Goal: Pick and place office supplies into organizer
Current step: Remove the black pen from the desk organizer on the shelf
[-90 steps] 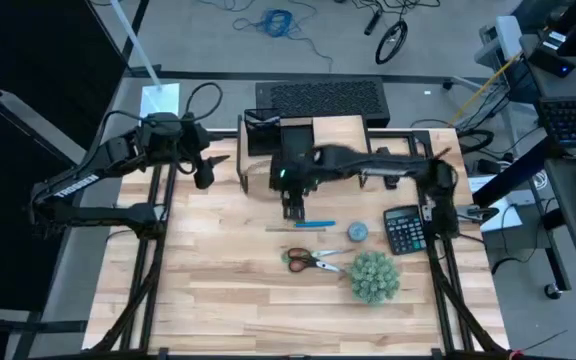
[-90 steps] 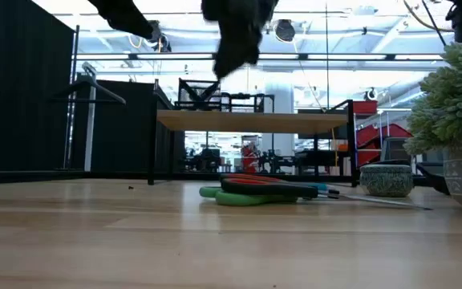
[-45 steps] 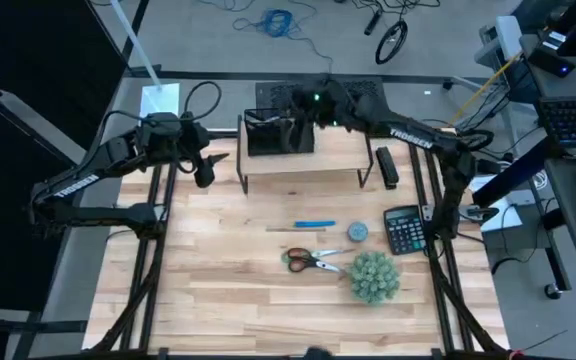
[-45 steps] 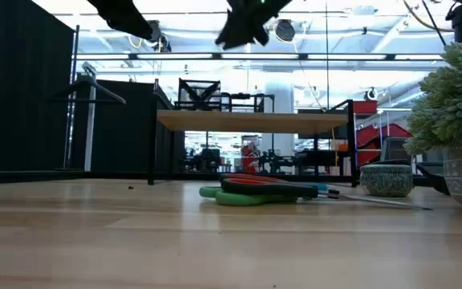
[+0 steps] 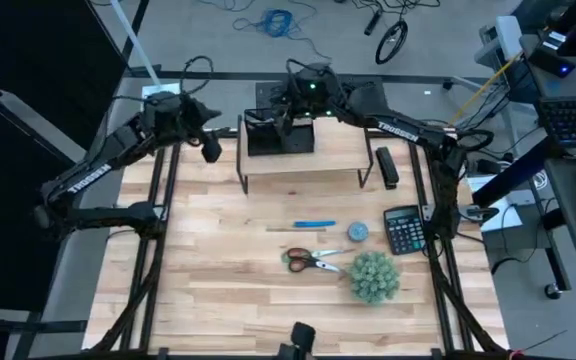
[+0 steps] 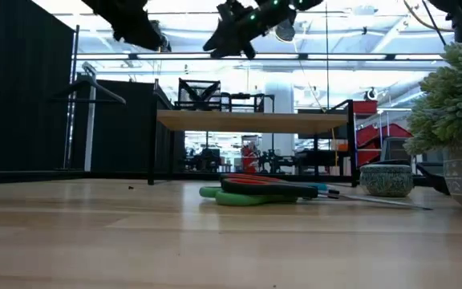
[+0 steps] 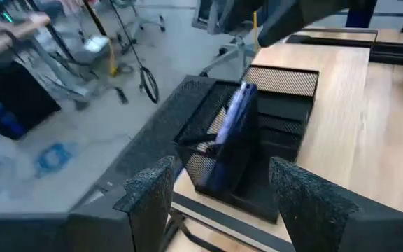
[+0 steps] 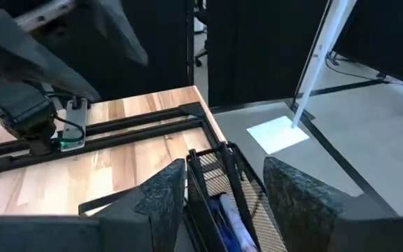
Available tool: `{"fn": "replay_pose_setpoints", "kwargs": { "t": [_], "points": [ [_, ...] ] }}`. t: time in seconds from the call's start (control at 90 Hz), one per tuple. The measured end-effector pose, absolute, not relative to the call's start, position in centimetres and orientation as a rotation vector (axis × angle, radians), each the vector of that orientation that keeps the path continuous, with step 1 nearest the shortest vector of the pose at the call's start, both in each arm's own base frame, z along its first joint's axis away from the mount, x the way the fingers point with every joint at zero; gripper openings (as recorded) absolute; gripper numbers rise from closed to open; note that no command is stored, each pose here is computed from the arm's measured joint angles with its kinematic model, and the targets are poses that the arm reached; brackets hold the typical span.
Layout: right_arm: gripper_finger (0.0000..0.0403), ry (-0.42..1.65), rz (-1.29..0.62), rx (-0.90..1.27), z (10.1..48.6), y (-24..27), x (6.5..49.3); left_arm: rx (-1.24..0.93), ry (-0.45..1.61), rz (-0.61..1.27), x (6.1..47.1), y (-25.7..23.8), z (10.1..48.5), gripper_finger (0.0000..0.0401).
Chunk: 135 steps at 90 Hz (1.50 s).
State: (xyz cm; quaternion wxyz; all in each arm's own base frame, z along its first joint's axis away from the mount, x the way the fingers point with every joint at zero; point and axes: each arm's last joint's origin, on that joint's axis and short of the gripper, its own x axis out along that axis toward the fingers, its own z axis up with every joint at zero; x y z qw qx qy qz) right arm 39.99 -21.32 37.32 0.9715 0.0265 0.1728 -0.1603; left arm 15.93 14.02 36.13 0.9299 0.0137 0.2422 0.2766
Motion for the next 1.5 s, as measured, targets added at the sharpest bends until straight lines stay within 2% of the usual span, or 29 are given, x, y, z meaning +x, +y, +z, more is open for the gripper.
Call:
{"fn": "replay_pose_setpoints", "kwargs": {
  "t": [0.467,0.778,0.911,1.111,1.278,1.5],
  "points": [
    [0.0178,0.394,-0.325,-0.034,35.8,-22.5,40.5,-0.039,0.58,0.584,18.0,17.5,33.4,0.0161],
    [0.0178,0.606,-0.297,0.044,33.9,-21.9,39.6,-0.002,0.547,0.569,18.8,18.0,33.7,0.0159],
    [0.0178,0.626,-0.303,0.076,33.8,-21.8,39.4,-0.014,0.525,0.504,18.9,17.7,34.1,0.0159],
    [0.0178,0.635,-0.333,0.067,33.8,-20.8,39.9,-0.198,0.447,0.509,19.7,18.3,35.0,0.0159],
    [0.0178,0.651,-0.401,0.013,33.8,-20.2,40.3,-0.25,0.51,0.506,20.8,19.3,36.3,0.0159],
    [0.0178,0.646,-0.391,-0.007,33.8,-19.9,40.6,-0.306,0.63,0.502,21.5,19.9,35.4,0.0159]
  ]
}}
